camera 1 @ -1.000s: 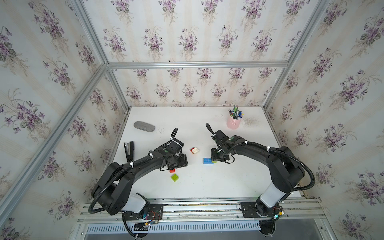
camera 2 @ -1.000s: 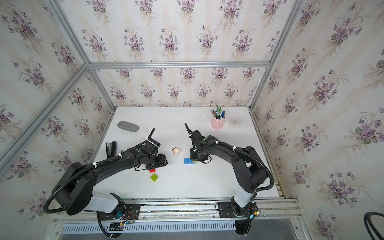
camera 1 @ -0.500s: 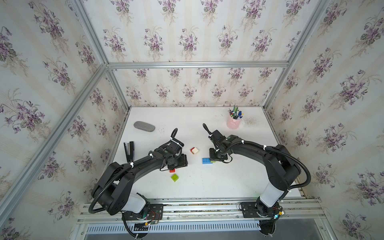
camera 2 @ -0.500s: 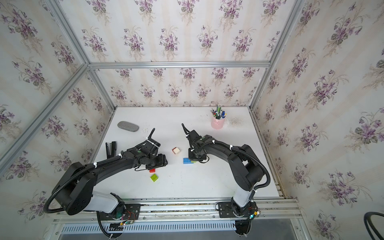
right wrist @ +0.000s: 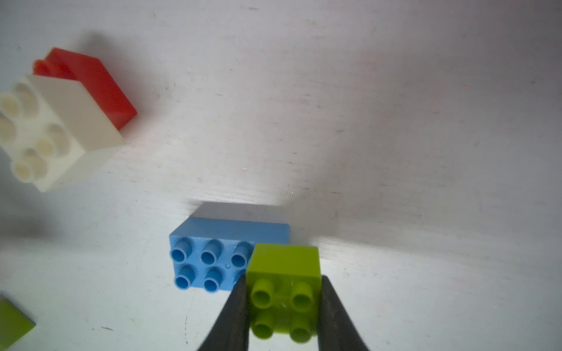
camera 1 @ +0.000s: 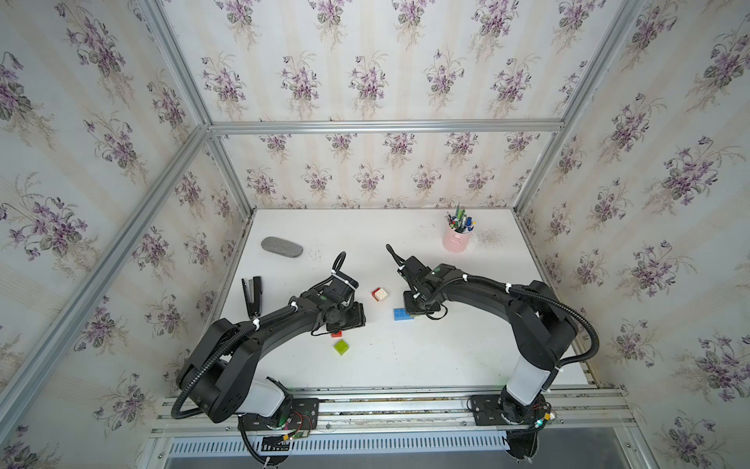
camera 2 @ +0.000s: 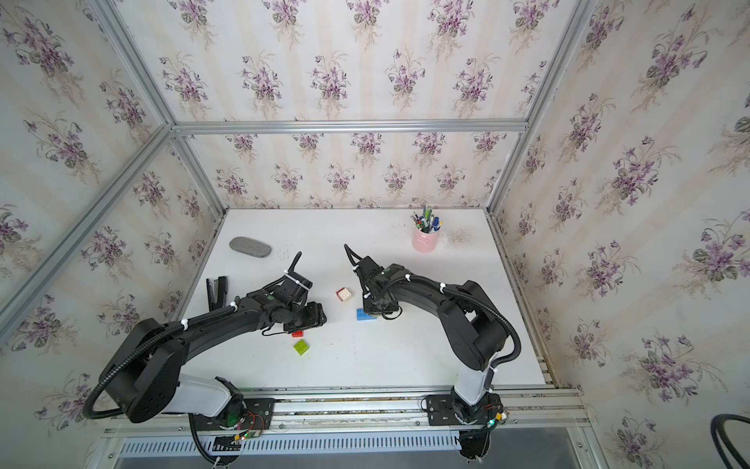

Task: Assemble the letter y with lego
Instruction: Assemble the lego brick with the lego brick.

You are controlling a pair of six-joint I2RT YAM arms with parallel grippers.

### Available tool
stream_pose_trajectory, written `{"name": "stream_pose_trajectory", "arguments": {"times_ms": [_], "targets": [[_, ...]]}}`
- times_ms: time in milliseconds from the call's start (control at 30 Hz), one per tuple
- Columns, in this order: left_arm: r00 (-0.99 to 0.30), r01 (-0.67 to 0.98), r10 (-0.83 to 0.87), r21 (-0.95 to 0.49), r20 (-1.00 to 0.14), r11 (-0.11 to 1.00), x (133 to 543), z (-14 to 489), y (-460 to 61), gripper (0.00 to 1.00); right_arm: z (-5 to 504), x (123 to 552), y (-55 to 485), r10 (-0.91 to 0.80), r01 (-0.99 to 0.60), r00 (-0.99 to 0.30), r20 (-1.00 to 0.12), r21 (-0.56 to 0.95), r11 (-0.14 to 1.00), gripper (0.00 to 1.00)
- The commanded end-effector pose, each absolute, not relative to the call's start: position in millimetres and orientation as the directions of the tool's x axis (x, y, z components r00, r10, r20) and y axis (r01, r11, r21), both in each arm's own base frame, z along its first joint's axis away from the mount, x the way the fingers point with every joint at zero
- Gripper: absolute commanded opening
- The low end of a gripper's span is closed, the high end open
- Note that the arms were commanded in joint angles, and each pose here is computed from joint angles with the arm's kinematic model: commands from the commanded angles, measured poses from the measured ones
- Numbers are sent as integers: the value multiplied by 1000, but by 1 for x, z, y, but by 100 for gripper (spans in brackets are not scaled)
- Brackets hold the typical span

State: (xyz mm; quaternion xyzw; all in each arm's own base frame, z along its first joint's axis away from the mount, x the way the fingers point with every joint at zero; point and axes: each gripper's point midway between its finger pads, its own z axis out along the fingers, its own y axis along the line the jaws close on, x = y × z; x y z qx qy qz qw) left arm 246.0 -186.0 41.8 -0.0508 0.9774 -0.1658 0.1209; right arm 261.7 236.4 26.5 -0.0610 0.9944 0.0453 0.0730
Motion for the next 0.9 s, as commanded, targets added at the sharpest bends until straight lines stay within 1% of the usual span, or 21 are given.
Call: {"name": "stream_pose_trajectory", "arguments": {"times_ms": [0, 100, 233, 300, 400, 467, 567, 667, 767, 867], "targets": [[-961, -71, -154, -333, -231, 940, 247, 44, -183, 67, 2, 244, 218, -123, -124, -990, -66, 0, 992, 13], [-960, -73, -156, -329, -231, 941, 247, 43, -182, 67, 5, 246, 223, -122, -124, -990, -73, 25, 992, 13], [-960, -72, -155, -330, -232, 941, 247, 44, -183, 67, 22, 254, 233, -119, -127, -986, -114, 70, 989, 20], [-959, -72, -155, -328, -235, 942, 248, 46, -183, 67, 31, 258, 238, -119, -131, -984, -133, 90, 987, 27], [-959, -69, -154, -327, -240, 943, 250, 49, -183, 67, 42, 262, 243, -116, -134, -981, -158, 112, 985, 44], [-958, -71, -154, -322, -240, 944, 250, 49, -182, 68, 46, 264, 245, -113, -135, -978, -173, 122, 983, 51], [-960, -73, -152, -311, -237, 948, 250, 50, -181, 68, 52, 266, 247, -109, -137, -975, -193, 137, 981, 54], [-953, -70, -154, -303, -262, 950, 249, 61, -176, 68, 58, 270, 247, -102, -137, -969, -223, 144, 980, 54], [-953, -90, -156, -249, -259, 964, 244, 63, -163, 68, 71, 276, 248, -97, -148, -956, -278, 172, 974, 54], [-955, -111, -156, -184, -253, 977, 237, 65, -149, 68, 90, 285, 249, -98, -181, -928, -361, 203, 962, 54]]}}
